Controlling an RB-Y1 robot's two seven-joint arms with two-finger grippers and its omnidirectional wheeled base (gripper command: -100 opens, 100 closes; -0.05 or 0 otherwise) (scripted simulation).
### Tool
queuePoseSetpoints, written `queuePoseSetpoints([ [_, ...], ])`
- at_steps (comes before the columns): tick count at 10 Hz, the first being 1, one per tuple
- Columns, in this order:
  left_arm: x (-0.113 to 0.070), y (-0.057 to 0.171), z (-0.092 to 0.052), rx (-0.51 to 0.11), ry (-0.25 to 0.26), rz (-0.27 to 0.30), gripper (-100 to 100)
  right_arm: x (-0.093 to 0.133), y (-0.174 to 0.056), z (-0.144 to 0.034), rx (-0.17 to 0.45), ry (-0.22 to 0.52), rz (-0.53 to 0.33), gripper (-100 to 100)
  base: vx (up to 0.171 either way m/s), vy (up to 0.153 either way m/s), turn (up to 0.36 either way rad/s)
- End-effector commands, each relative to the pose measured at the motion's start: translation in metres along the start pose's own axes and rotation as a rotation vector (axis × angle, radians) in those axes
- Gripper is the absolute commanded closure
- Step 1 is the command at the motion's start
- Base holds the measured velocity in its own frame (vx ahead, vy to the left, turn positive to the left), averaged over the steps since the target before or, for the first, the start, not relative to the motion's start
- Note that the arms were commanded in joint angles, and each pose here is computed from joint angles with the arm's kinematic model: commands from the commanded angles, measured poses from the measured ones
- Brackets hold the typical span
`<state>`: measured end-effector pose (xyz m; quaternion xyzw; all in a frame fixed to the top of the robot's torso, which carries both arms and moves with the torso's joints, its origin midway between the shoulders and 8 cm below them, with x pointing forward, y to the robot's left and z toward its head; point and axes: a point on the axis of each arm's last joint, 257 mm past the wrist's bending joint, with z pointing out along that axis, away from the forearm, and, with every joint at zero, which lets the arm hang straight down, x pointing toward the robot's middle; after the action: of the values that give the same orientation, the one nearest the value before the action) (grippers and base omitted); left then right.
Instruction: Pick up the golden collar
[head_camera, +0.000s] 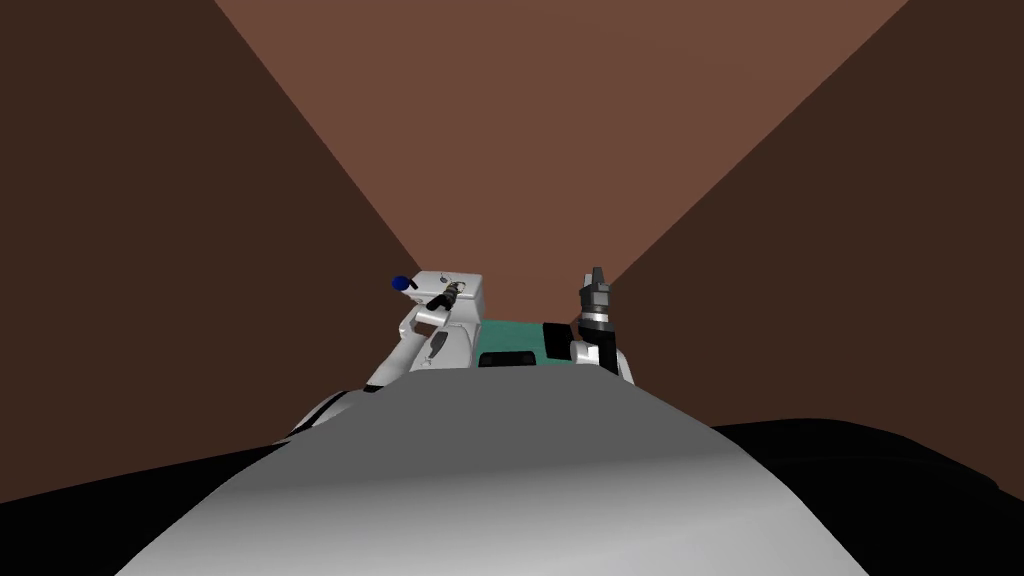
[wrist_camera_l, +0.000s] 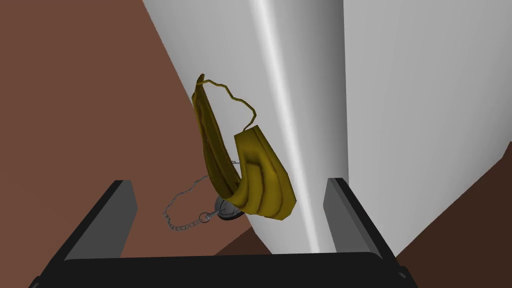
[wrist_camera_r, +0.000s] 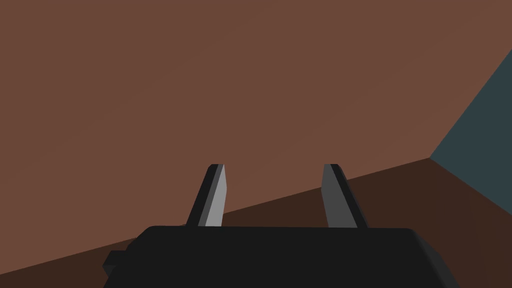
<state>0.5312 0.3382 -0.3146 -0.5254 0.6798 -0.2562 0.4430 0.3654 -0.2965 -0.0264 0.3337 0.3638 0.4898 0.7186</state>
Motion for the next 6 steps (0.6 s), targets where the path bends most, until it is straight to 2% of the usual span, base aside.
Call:
queuePoseSetpoints([
  [1,-0.0116,0.0137,0.0029,-0.048,-0.016,0.037,-100,0.0,0.0,0.0,0.0,0.0,0.0,0,0.037,0.051,-0.088],
  [2,-0.0072,0.0074,0.0012,-0.027,-0.009,0.022,-100,0.0,0.0,0.0,0.0,0.0,0.0,0,0.018,0.027,-0.019],
  [3,-0.0082,0.009,0.0012,-0.033,-0.011,0.025,0,0.0,0.0,0.0,0.0,0.0,0.0,0,0.003,0.005,0.003],
  [4,-0.0088,0.0135,0.0053,-0.031,-0.014,0.024,-100,0.0,0.0,0.0,0.0,0.0,0.0,0,0.053,0.015,-0.026],
  [6,-0.0087,0.0144,0.0056,-0.033,-0.015,0.024,-100,0.0,0.0,0.0,0.0,0.0,0.0,0,0.063,0.002,-0.013],
])
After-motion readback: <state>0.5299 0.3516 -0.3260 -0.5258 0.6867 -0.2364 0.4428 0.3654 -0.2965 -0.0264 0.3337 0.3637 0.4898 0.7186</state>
